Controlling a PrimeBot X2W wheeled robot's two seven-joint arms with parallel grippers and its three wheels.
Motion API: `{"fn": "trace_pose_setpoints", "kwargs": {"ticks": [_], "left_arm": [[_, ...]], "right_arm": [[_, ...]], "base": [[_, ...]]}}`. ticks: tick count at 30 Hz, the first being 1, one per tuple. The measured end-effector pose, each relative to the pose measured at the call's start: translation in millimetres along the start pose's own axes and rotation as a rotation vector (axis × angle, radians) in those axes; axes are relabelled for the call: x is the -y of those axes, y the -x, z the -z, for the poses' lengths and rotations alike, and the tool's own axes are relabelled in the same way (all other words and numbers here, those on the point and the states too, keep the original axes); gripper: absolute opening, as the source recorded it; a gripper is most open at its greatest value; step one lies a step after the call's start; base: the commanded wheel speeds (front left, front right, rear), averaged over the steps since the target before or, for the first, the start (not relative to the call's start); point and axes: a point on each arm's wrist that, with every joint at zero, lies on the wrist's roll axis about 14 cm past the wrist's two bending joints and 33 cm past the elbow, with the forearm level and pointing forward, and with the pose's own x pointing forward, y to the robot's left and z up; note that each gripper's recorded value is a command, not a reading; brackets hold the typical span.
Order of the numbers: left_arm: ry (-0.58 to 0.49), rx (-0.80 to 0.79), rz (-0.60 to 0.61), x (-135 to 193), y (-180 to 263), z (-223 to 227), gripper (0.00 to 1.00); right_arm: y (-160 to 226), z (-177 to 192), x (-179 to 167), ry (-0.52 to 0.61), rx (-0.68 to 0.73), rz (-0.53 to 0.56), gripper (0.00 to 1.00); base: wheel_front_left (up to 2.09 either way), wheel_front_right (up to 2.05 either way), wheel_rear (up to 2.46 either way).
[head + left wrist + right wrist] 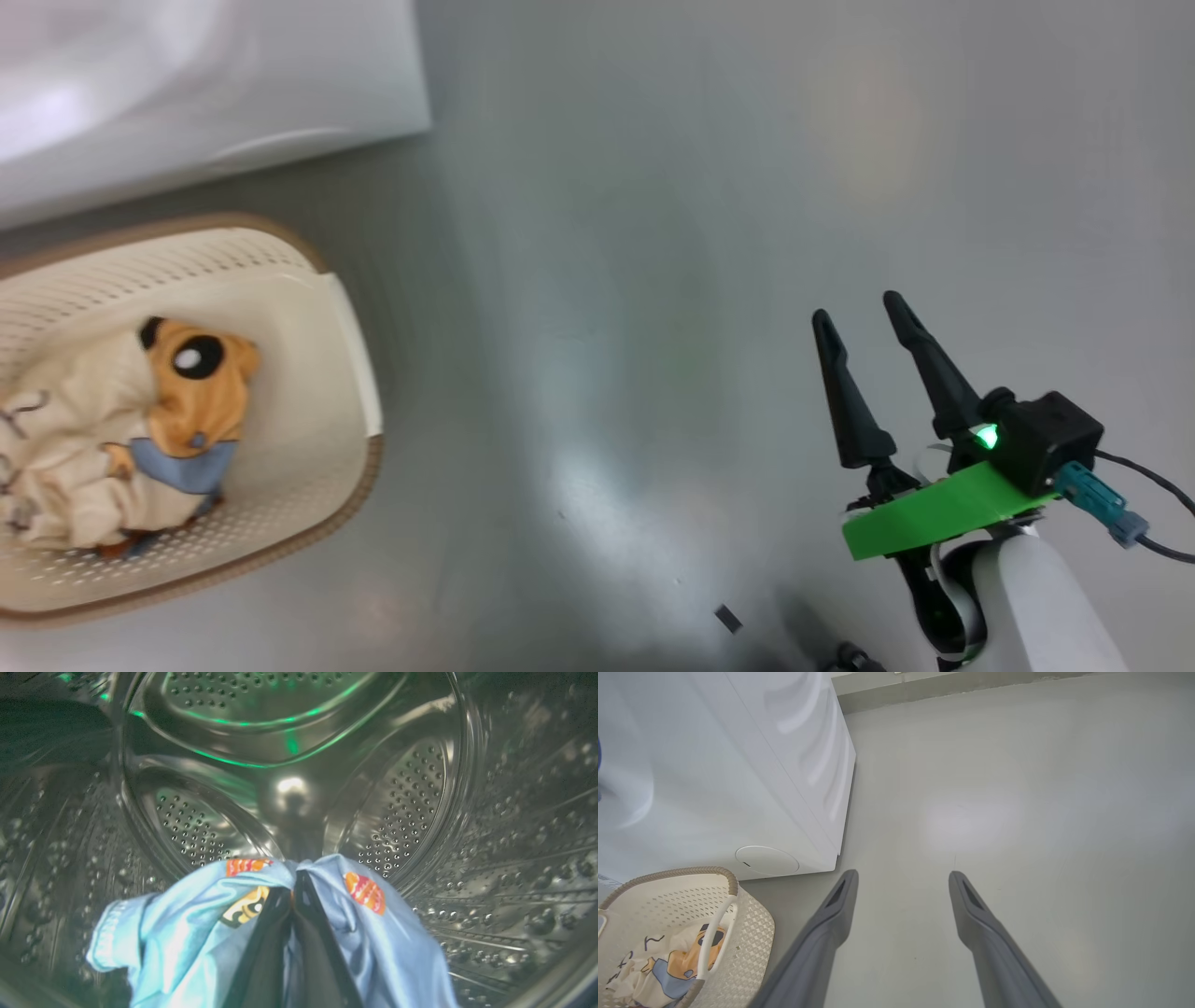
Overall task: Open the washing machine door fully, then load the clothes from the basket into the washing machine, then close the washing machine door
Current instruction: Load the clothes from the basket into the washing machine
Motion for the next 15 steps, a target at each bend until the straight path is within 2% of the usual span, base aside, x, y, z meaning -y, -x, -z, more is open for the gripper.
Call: {"fn": "trace_pose_setpoints", "kwargs": {"ticks": [2, 5, 15], "left_arm": [[-0.045, -0.003, 0.012, -1, -13, 5, 0.0], [-0.05, -0.023, 0.014, -1, -27, 21, 0.0], [-0.013, 0.0, 0.02, 11, -73, 40, 0.0]], "right_arm": [[0, 9, 4, 0.002, -0.025, 0.009, 1.0], [0, 16, 11, -0.005, -0.043, 0.03, 1.0], [4, 28, 33, -0.009, -0.083, 0.091, 1.0]], "base": [[0.0, 0.0, 0.0], [0.0, 0.0, 0.0], [0.0, 0.0, 0.0]]}}
